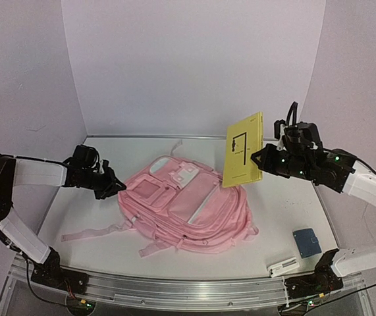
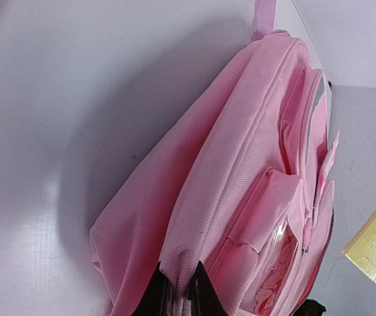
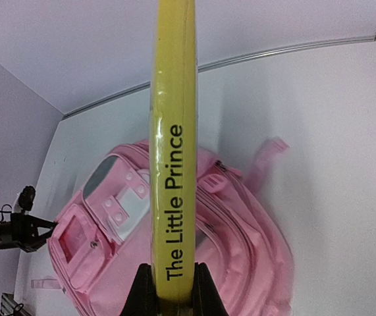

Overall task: Pack the student bag
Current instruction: Move the student bag to the center of the board, then place the book in the student bag.

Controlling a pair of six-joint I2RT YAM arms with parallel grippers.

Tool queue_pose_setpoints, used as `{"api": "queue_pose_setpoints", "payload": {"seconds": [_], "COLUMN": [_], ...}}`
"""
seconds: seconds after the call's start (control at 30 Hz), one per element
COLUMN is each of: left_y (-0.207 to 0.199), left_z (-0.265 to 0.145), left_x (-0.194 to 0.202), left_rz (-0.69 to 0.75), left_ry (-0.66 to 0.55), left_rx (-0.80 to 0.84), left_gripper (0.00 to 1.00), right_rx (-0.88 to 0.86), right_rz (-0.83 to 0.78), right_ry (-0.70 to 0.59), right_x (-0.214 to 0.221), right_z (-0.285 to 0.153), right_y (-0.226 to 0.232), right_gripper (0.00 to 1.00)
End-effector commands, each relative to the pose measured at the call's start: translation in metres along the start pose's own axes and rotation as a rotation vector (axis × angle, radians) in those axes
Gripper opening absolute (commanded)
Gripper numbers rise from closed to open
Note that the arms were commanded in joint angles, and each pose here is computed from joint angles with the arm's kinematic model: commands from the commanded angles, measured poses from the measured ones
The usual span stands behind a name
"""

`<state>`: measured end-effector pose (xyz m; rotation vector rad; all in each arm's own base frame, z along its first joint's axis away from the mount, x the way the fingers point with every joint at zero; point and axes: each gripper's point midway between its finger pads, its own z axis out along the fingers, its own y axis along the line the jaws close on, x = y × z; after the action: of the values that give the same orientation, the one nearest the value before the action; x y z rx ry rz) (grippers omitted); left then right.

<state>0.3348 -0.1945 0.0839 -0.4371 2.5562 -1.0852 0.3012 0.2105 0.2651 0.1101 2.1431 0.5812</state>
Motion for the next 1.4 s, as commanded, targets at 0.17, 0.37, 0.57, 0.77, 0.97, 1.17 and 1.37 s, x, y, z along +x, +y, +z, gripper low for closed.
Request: {"api": "queue_pose_setpoints", "payload": {"seconds": [0.17, 0.37, 0.57, 0.77, 0.97, 1.17, 1.37], "left_y": [0.034, -0.045, -0.128, -0.182, -0.193, -0.177, -0.161], "left_z": [-0.094, -0.102, -0.033, 0.036, 0.08, 0.095, 0.086], "left_x": [-0.069, -0.053, 0.01, 0.066, 0.099, 0.103, 0.09], "left_rz": [0.162, 0.458, 0.699, 0.879, 0.975, 1.027, 1.095], "left_ry": [-0.305, -0.375, -0.247, -0.198, -0.15, -0.135, -0.206], "left_rx": [-0.445, -0.435, -0.407, -0.454, -0.488, -0.586, -0.796], "left_gripper": [0.75, 0.85, 0.89, 0.96, 1.0, 1.0, 0.81], "right_rx": [-0.085, 0.094, 0.148, 0.151, 0.149, 0.147, 0.143], "right_rz": [-0.002, -0.015, -0.007, -0.006, -0.006, -0.005, -0.002], "right_ry": [-0.079, -0.09, -0.09, -0.093, -0.085, -0.08, -0.076], "right_x": [-0.034, -0.032, -0.03, -0.028, -0.023, -0.018, -0.015], "right_z": [-0.032, -0.031, -0.025, -0.026, -0.027, -0.026, -0.024], "right_y": [0.022, -0.011, -0.02, -0.023, -0.026, -0.029, -0.03], "right_gripper": [0.0, 0.0, 0.0, 0.0, 0.0, 0.0, 0.0]}}
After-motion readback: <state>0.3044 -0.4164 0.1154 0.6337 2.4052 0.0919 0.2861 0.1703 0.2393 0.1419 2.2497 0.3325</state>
